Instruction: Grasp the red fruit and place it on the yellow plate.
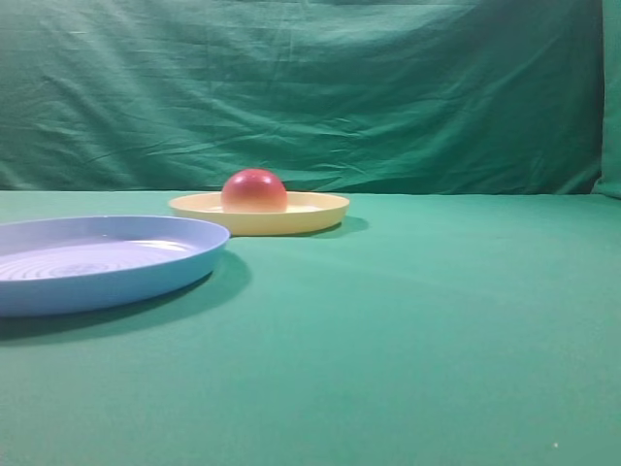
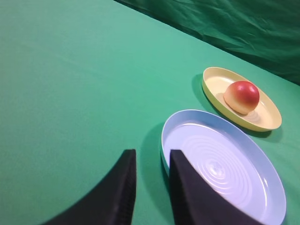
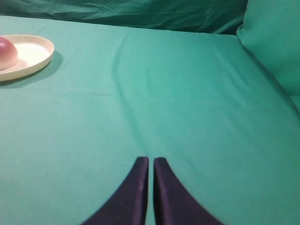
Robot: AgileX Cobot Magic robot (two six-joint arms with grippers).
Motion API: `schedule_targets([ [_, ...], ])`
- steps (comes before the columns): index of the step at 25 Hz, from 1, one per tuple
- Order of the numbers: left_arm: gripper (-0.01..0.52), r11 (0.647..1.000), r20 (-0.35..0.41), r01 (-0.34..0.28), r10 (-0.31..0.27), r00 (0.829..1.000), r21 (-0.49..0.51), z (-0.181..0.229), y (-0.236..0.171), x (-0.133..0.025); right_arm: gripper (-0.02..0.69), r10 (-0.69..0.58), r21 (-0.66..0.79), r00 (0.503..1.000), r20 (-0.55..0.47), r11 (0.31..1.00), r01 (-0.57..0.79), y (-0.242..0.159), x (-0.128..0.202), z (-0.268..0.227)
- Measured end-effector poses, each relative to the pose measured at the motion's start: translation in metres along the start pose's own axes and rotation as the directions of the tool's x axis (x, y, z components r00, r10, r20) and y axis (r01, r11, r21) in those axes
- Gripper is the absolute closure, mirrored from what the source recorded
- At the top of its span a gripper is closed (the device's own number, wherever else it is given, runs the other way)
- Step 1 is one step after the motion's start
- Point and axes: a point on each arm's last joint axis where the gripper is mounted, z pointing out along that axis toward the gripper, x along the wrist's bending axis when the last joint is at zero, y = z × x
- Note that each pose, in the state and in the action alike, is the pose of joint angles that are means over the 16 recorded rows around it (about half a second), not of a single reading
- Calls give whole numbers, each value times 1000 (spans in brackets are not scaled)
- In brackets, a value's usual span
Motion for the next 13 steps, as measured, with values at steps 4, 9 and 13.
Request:
schedule_targets([
  [4, 357, 1000, 0, 0, 0, 1000, 0, 0, 0, 0, 665, 0, 0, 1000, 0, 1000, 0, 0, 0, 0],
  [9, 357, 1000, 0, 0, 0, 1000, 0, 0, 0, 0, 665, 0, -1, 1000, 0, 1000, 0, 0, 0, 0],
  [13, 357, 1000, 0, 0, 0, 1000, 0, 0, 0, 0, 665, 0, -1, 1000, 0, 1000, 0, 0, 0, 0],
])
